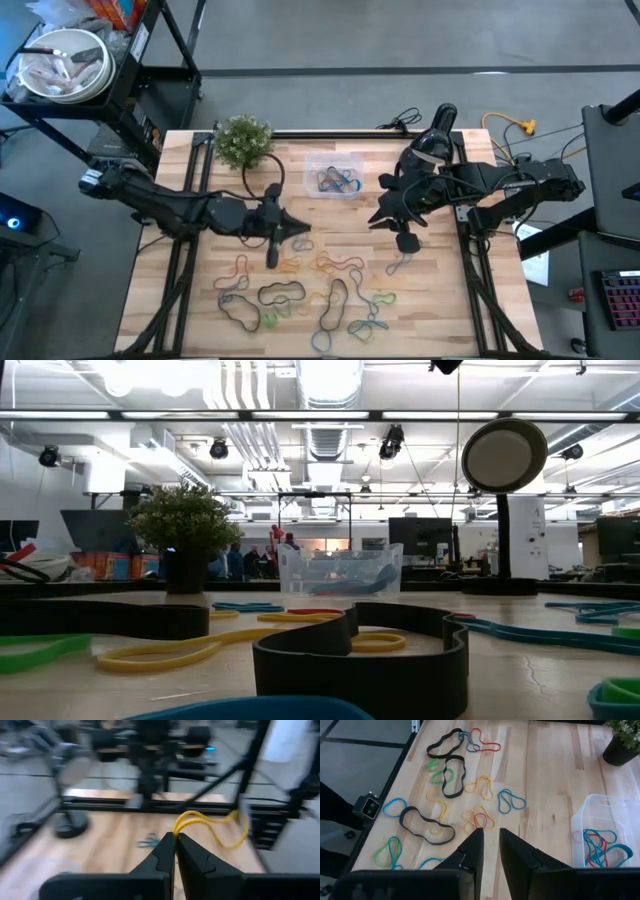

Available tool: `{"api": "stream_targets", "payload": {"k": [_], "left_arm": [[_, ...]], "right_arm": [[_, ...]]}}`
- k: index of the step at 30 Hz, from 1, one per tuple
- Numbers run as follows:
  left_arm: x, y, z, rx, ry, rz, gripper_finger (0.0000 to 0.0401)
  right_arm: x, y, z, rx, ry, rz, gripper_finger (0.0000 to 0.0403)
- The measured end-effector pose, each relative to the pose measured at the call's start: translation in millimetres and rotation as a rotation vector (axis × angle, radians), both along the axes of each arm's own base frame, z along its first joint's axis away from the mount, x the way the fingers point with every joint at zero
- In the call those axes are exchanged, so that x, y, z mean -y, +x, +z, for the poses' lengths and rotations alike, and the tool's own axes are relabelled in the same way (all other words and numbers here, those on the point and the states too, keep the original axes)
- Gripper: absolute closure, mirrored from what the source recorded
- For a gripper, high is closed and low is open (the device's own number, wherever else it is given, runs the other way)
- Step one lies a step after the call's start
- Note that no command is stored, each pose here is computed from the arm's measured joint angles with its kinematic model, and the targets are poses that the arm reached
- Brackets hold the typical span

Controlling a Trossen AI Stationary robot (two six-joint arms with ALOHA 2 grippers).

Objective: Pick and place rubber bands into bin
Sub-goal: Put the yellow rubberband into the transparent bin

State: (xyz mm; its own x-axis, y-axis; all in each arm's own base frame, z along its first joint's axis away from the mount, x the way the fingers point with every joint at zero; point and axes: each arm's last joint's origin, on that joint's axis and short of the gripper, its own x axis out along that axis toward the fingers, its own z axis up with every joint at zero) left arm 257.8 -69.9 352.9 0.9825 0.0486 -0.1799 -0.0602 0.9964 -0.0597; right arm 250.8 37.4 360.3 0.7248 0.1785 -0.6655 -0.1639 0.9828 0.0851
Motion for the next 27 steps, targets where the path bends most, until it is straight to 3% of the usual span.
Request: {"api": "stream_targets", "payload": {"k": [5, 10, 20, 27], "left_arm": [[-17.7, 14.4, -11.0, -0.034, 0.089, 0.167, 0.0401], [-40.3, 35.5, -27.1, -0.073, 0.101, 0.264, 0.0401], [-85.3, 73.2, -61.9, -0.103, 0.096, 0.416, 0.0401], [-113.5, 93.8, -91.5, -0.155, 0.087, 0.456, 0.0401]], "right_arm": [[0.0, 0.0, 0.0, 0.000, 0.000, 0.000, 0.0346], [0.0, 0.2, 0.3, 0.003, 0.003, -0.002, 0.0346], [0.0, 0.5, 0.6, 0.007, 0.006, -0.004, 0.0346], [-0.2, 1.8, 2.1, 0.029, 0.002, 0.002, 0.0346]]}}
